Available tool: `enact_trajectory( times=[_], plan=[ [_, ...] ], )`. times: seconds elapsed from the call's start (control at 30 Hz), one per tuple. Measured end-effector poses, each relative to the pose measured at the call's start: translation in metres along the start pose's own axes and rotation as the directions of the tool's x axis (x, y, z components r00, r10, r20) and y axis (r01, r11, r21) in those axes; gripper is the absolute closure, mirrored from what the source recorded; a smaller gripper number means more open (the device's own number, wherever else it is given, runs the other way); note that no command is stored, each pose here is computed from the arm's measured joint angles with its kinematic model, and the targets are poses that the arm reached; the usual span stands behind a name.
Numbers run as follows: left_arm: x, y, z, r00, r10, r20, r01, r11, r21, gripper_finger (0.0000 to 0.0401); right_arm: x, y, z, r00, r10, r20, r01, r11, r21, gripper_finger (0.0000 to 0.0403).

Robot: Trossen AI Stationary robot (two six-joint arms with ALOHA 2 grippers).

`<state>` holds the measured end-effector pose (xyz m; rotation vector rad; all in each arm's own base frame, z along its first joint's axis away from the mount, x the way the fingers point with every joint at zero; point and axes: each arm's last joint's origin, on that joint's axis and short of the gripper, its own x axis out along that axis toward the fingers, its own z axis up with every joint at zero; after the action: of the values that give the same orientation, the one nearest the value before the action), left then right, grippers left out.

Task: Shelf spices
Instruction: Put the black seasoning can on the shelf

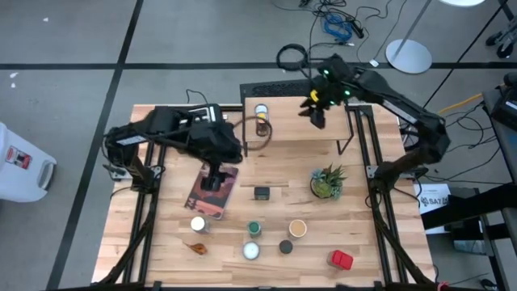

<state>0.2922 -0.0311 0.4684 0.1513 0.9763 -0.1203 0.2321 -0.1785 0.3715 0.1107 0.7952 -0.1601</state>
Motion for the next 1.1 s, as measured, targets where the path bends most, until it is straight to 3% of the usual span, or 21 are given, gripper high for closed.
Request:
enact_trajectory(
  times=[0.17,0.43,0.57,0.8,1.1],
  plan=[
    [0.031,-0.026,0.008,0.997,-0.047,-0.057,0.048,0.998,0.032,0.0098,-0.028,0.038,-0.004,0.998,0.061,-0.019,-0.061,0.998,-0.02,0.0259],
    [0.134,-0.062,-0.005,0.987,-0.069,-0.148,0.078,0.996,0.052,0.0098,-0.048,0.094,-0.01,0.981,0.188,-0.057,-0.192,0.979,-0.07,0.0259],
    [0.168,-0.06,-0.023,0.987,0.061,-0.147,-0.06,0.998,0.014,0.0098,-0.045,0.113,-0.021,0.975,0.199,-0.1,-0.207,0.975,-0.083,0.0259],
    [0.212,-0.054,-0.047,0.99,0.085,-0.112,-0.09,0.995,-0.037,0.0098,-0.018,0.131,-0.065,0.96,0.197,-0.197,-0.209,0.977,-0.04,0.0259],
    [0.241,-0.024,-0.067,0.992,0.101,-0.08,-0.112,0.983,-0.143,0.0098,-0.007,0.142,-0.104,0.972,0.183,-0.149,-0.187,0.982,-0.01,0.0259]
  ],
)
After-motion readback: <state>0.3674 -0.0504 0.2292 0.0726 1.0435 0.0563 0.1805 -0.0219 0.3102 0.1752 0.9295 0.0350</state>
